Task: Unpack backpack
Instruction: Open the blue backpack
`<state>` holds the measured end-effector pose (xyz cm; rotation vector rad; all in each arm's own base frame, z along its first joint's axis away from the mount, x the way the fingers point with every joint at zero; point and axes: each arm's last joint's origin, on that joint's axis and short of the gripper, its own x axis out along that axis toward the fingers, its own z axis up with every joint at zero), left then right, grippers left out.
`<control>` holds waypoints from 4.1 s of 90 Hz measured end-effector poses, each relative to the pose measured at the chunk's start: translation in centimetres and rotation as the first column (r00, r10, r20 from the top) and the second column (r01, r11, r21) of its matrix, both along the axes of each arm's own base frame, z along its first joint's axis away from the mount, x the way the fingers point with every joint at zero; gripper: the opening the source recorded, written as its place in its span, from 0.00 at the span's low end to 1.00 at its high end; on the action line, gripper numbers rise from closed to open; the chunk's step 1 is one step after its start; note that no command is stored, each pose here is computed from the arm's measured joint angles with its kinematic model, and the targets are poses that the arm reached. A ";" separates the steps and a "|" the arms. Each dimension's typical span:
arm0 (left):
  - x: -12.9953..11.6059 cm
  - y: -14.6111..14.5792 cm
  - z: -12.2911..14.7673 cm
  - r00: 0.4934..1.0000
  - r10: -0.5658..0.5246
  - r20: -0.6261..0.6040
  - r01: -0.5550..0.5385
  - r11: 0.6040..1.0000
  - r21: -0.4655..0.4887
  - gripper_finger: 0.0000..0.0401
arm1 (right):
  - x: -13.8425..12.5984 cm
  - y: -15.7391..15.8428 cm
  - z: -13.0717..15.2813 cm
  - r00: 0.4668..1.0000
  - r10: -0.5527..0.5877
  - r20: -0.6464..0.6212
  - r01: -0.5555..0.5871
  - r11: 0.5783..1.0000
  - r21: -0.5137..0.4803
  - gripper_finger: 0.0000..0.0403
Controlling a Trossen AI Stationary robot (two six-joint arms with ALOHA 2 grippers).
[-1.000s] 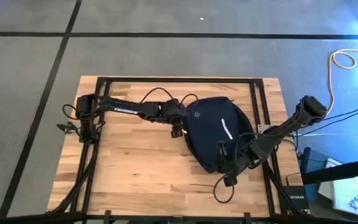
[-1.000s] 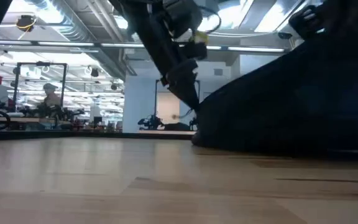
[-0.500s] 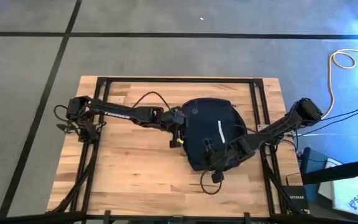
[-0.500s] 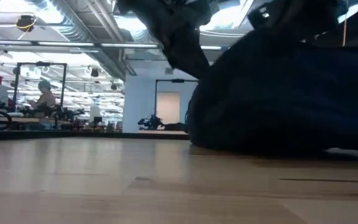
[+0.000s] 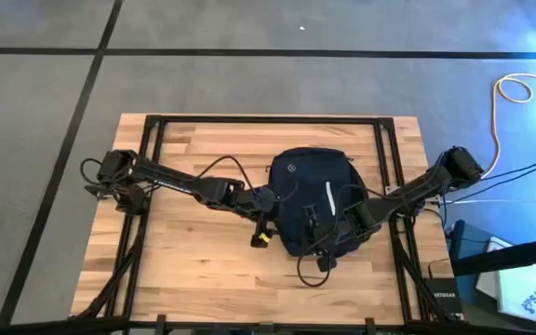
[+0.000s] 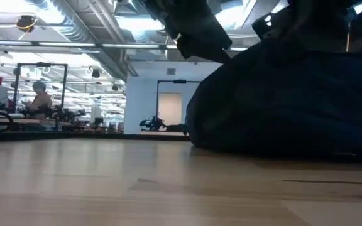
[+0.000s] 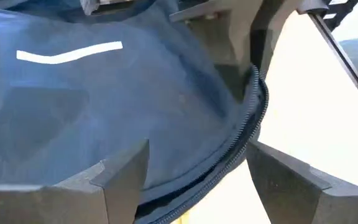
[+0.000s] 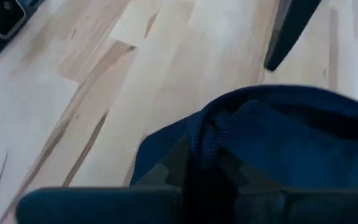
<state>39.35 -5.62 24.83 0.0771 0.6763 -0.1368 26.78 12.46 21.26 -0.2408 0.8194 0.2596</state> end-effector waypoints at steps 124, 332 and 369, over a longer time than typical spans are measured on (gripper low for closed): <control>2.3 -2.2 -6.9 0.986 -0.117 -0.122 0.104 0.989 -0.107 0.64 | -0.3 0.1 -0.3 0.995 -0.073 -0.074 0.085 0.981 0.176 0.49; 2.2 -2.0 -7.1 0.984 -0.106 -0.140 0.094 0.992 -0.083 0.64 | 1.0 -2.5 -2.2 0.962 -0.032 -0.271 0.119 0.943 0.312 0.49; 2.2 -2.0 -7.1 0.984 -0.109 -0.139 0.098 0.992 -0.080 0.64 | 2.0 -3.4 -1.3 0.976 -0.074 -0.205 0.134 0.946 0.296 0.49</control>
